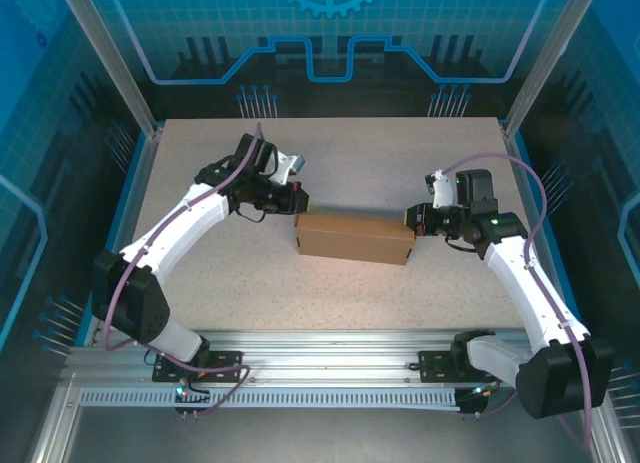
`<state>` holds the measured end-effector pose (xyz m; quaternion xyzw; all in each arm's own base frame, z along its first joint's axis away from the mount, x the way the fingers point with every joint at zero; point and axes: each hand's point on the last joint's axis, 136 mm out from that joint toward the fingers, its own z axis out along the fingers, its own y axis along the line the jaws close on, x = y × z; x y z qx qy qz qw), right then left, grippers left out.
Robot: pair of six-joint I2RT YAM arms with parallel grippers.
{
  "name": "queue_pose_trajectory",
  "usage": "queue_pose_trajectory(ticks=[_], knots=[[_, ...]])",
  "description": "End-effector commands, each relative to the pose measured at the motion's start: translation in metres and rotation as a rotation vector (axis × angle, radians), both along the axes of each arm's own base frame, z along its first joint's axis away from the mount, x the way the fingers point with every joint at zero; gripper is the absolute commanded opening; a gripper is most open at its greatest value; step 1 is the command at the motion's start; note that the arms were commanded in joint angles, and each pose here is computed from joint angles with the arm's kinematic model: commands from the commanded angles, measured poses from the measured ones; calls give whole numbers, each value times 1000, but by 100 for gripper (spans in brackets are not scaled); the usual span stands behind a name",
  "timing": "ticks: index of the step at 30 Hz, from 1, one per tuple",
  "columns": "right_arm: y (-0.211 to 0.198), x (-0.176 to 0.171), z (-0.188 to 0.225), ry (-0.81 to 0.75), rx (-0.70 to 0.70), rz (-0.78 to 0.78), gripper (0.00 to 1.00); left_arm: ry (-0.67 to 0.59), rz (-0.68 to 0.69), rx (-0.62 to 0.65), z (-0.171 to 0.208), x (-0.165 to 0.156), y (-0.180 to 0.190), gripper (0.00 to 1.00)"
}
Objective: Fold the paper box
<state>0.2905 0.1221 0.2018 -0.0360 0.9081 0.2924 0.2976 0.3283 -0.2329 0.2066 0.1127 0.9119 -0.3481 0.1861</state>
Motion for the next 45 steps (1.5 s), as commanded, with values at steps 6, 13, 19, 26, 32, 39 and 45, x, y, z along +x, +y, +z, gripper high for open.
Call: queue_pose_trajectory(ticks=[6,13,19,26,32,39,45], knots=[[0,-6,-14,19,10,-4,0,33,7,-2,-18,-19,1,1],[-5,-10,-36,44,-3,-28,0,30,23,17,-35,-21,6,1],[-9,-15,-52,66,-2,-57,0,16,36,25,-50,-25,10,0],[-12,-22,-73,109,-4,-86,0,12,78,29,-71,-29,18,0],[-16,-25,-75,107,-22,-98,0,2,88,23,-75,-32,20,0],[0,-11,-17,-46,47,-19,7,-100,98,-97,-14,-15,6,19],[17,-11,23,-152,-147,101,32,-172,80,-179,34,-10,-3,32]])
